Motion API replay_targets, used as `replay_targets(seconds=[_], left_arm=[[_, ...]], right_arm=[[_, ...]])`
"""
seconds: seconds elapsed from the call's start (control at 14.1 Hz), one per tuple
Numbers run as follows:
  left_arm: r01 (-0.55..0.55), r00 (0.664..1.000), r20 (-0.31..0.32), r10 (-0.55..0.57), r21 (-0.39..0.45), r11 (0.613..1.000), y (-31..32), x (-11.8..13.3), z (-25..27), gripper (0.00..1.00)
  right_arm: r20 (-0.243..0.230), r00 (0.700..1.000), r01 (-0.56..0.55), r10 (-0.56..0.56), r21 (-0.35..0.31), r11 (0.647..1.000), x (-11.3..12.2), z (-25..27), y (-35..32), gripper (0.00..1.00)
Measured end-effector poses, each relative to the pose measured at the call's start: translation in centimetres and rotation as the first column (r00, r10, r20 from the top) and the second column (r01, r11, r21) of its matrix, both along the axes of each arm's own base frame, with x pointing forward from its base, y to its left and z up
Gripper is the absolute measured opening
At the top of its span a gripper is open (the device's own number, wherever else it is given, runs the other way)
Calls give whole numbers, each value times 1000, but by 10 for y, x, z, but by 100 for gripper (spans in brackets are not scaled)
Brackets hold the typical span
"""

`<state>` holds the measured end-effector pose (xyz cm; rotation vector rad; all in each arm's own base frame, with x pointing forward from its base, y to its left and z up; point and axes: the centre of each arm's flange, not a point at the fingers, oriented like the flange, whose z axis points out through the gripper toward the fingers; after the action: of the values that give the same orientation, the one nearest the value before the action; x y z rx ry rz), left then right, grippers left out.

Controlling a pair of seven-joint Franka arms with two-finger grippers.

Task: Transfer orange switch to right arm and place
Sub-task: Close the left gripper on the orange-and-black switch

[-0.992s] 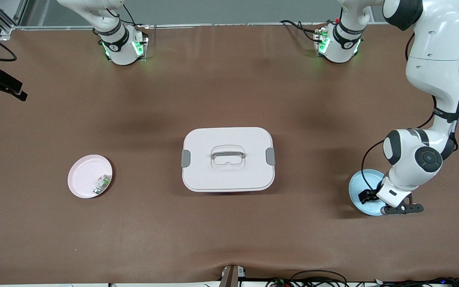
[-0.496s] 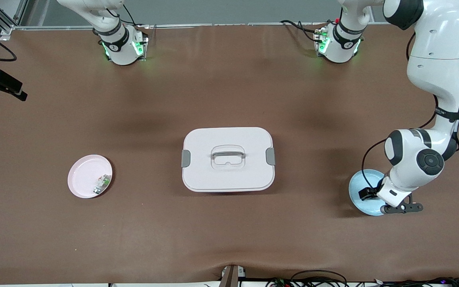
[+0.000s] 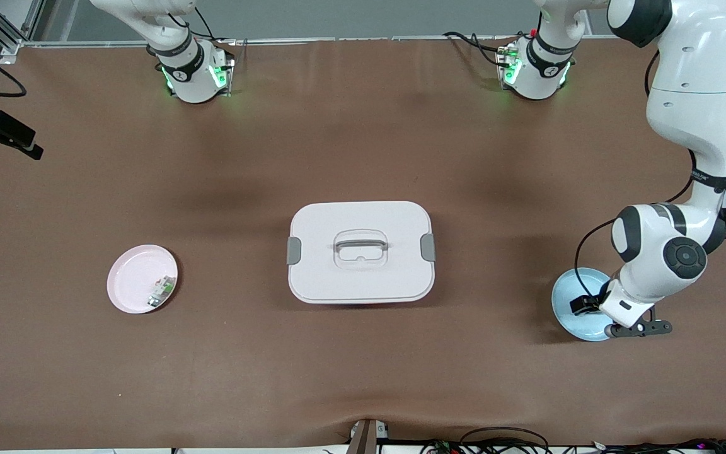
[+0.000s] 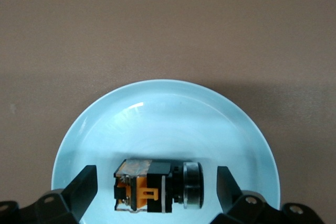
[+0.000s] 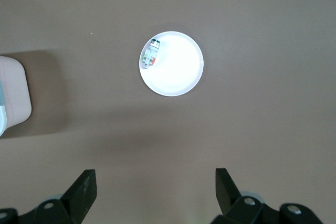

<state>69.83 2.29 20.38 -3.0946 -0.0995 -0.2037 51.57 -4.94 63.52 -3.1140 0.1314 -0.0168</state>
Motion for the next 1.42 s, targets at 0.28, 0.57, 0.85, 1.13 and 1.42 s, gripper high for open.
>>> replay_targets(seconds=[0.28, 0.57, 0.85, 1.13, 1.42], left_arm=[[0, 1000, -2, 0, 0, 1000, 0, 0, 0, 100], [0, 1000, -7, 0, 0, 1000, 0, -1, -1, 100], [0, 1000, -20, 0, 0, 1000, -1, -4, -6, 100], [0, 1000, -31, 0, -1, 1000, -1, -6, -12, 100], [0, 999, -40, 0, -1, 1000, -1, -8, -17, 96]], right_arm=[[0, 1000, 0, 0, 0, 1000, 0, 0, 0, 100], [0, 1000, 0, 0, 0, 1000, 0, 0, 0, 100], [0, 1000, 0, 0, 0, 1000, 0, 0, 0, 100], [0, 1000, 0, 0, 0, 1000, 0, 0, 0, 100], [0, 1000, 0, 0, 0, 1000, 0, 0, 0, 100]])
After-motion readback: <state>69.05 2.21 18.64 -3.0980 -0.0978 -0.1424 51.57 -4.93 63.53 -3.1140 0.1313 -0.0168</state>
